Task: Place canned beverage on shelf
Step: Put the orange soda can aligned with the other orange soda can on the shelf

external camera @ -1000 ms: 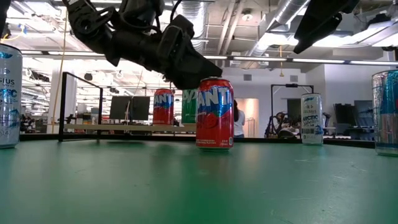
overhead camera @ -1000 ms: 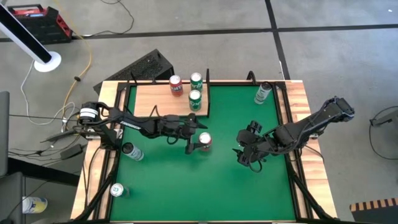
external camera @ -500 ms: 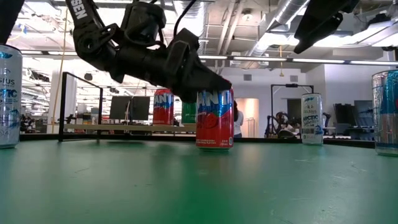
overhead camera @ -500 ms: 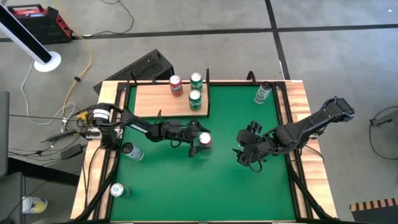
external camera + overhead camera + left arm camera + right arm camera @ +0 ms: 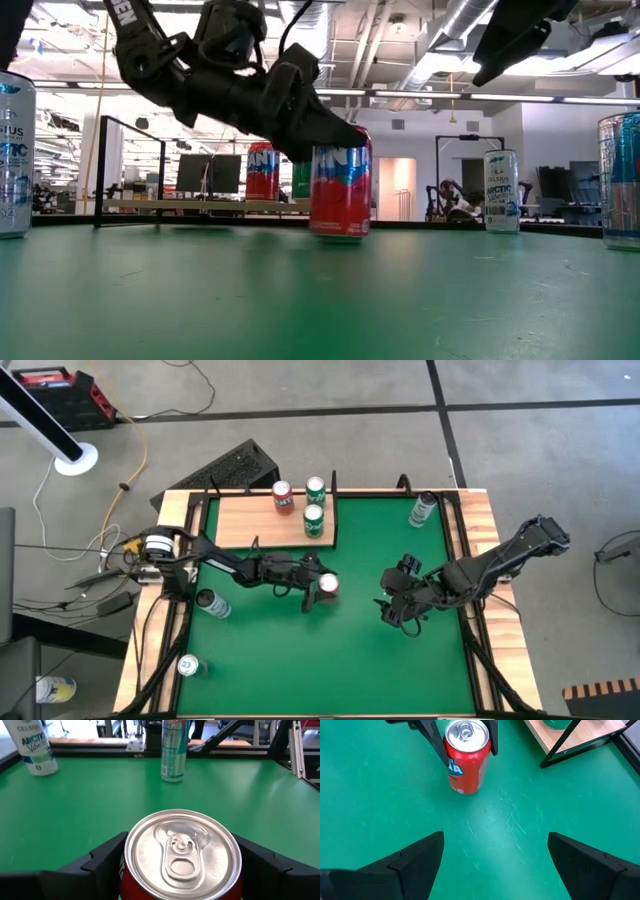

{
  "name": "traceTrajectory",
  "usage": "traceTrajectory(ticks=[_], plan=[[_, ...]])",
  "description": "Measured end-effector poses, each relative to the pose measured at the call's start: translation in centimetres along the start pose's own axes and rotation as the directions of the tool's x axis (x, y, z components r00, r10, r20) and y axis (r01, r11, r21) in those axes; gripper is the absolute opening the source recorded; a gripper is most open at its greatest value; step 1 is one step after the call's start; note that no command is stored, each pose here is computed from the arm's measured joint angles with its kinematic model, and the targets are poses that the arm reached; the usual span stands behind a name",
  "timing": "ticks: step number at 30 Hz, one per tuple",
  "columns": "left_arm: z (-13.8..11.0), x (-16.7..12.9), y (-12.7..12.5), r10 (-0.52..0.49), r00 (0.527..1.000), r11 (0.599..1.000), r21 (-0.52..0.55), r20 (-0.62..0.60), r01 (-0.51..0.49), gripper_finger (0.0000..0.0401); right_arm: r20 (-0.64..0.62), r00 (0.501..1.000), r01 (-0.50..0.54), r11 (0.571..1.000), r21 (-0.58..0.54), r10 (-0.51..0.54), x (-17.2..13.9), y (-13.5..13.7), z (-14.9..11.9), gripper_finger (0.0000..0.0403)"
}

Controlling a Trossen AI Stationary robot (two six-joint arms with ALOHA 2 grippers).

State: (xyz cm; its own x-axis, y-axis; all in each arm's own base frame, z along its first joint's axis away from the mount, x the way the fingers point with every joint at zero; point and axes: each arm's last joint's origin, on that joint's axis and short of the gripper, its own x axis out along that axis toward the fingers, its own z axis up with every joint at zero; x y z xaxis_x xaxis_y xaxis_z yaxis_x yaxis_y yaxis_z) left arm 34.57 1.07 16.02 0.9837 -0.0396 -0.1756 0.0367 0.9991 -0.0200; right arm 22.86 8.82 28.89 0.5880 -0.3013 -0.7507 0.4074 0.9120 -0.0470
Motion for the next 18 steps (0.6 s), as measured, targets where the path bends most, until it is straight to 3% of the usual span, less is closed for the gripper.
traceTrajectory(ticks=[6,12,15,18], plan=[[5.4,-3.3,-0.5,-0.009,0.998,0.998,0.069,0.062,0.005,0.0278,0.002,1.0,0.0,1.0,0.017,0.0,0.0,0.0,0.0,0.0379],[9.5,-8.3,-0.4,0.057,0.997,0.99,0.126,0.051,-0.064,0.0278,0.006,1.0,0.007,0.999,0.031,-0.007,0.2,-0.2,0.2,0.0379],[10.6,-10.5,0.1,0.146,0.989,0.975,0.161,0.038,-0.15,0.0278,0.006,1.0,0.015,0.999,0.039,-0.015,0.3,-0.4,0.4,0.0379],[9.7,-12.1,1.0,0.253,0.967,0.951,0.175,0.028,-0.254,0.0278,0.006,1.0,0.021,0.999,0.039,-0.022,0.4,-0.6,0.5,0.0379]])
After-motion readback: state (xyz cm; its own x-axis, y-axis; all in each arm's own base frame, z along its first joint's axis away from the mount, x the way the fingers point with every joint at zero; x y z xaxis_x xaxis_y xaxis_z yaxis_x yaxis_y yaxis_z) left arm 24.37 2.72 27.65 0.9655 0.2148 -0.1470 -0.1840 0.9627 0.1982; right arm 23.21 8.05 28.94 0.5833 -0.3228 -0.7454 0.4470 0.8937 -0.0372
